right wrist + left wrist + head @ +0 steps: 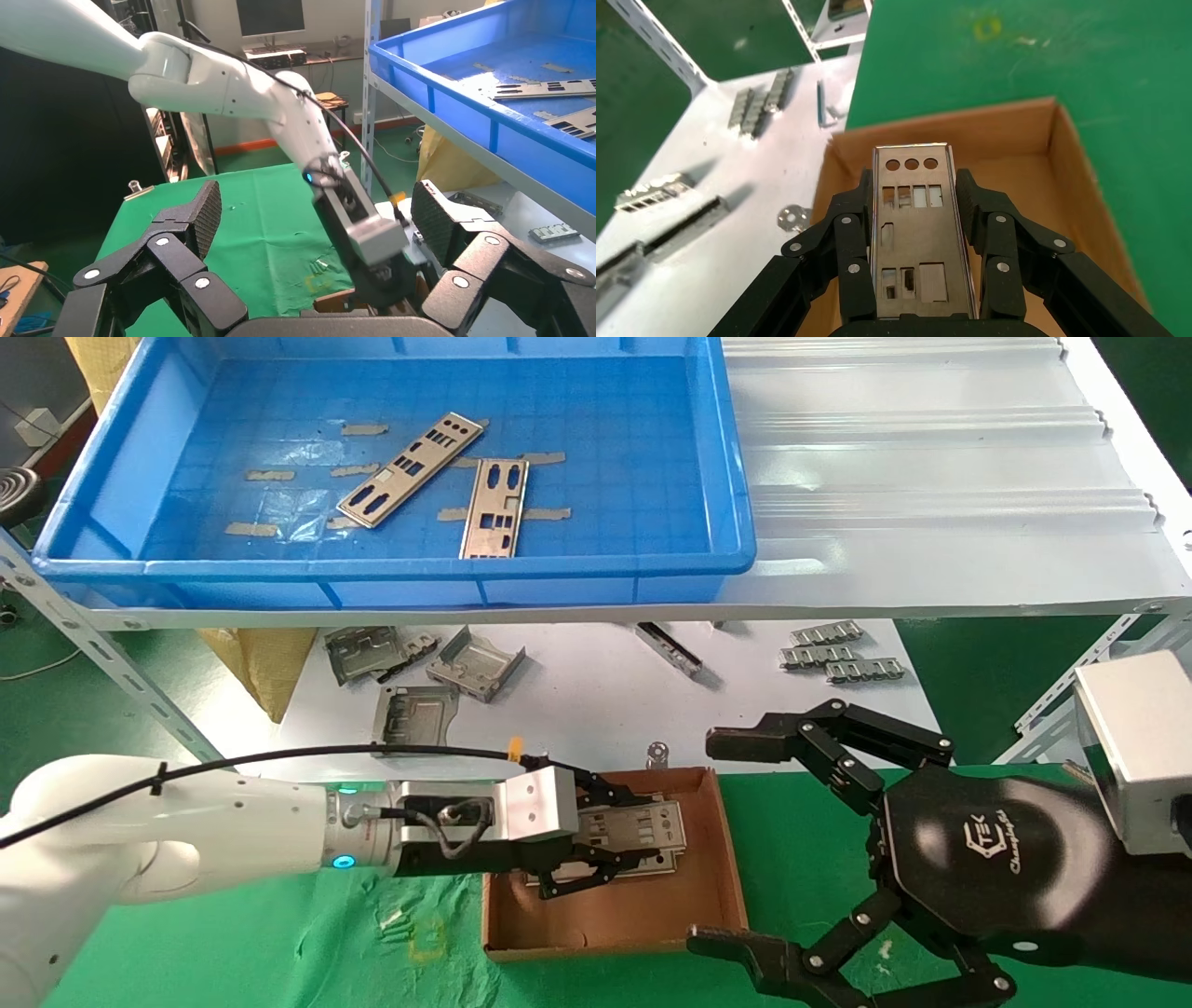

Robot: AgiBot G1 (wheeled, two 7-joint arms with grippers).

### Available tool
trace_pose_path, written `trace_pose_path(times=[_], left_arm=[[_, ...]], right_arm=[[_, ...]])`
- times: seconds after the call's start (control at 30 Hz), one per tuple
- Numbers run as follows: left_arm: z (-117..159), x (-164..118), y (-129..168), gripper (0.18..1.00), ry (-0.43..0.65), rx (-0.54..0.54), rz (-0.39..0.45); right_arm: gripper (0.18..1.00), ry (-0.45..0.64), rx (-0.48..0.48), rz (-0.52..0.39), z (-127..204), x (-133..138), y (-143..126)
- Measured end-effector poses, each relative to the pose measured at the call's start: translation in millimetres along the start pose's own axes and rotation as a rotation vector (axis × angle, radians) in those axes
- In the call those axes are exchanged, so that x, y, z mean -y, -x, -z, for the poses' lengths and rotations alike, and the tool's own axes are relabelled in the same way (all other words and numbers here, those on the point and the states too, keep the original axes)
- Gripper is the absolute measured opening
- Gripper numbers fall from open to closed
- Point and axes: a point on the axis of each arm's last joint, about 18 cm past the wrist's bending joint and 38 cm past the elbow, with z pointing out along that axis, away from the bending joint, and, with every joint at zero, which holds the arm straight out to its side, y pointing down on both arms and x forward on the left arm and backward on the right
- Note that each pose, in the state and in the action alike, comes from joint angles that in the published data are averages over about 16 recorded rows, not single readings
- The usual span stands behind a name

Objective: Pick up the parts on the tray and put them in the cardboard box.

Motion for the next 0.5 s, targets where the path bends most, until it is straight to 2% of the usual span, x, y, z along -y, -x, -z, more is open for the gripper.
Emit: trace_pose_path(times=[0.23, 0.5], left_arm=[[-20.1, -13.4, -1.9, 0.450, 0.037, 0.017, -0.009], [-28.6, -20.4, 0.5, 0.458, 0.066, 0.033, -0.029]], right_arm=[[1.000, 0.000, 0.000, 0.000, 0.0, 0.0, 0.0], [1.000, 0.000, 0.000, 0.000, 0.0, 0.0, 0.0]])
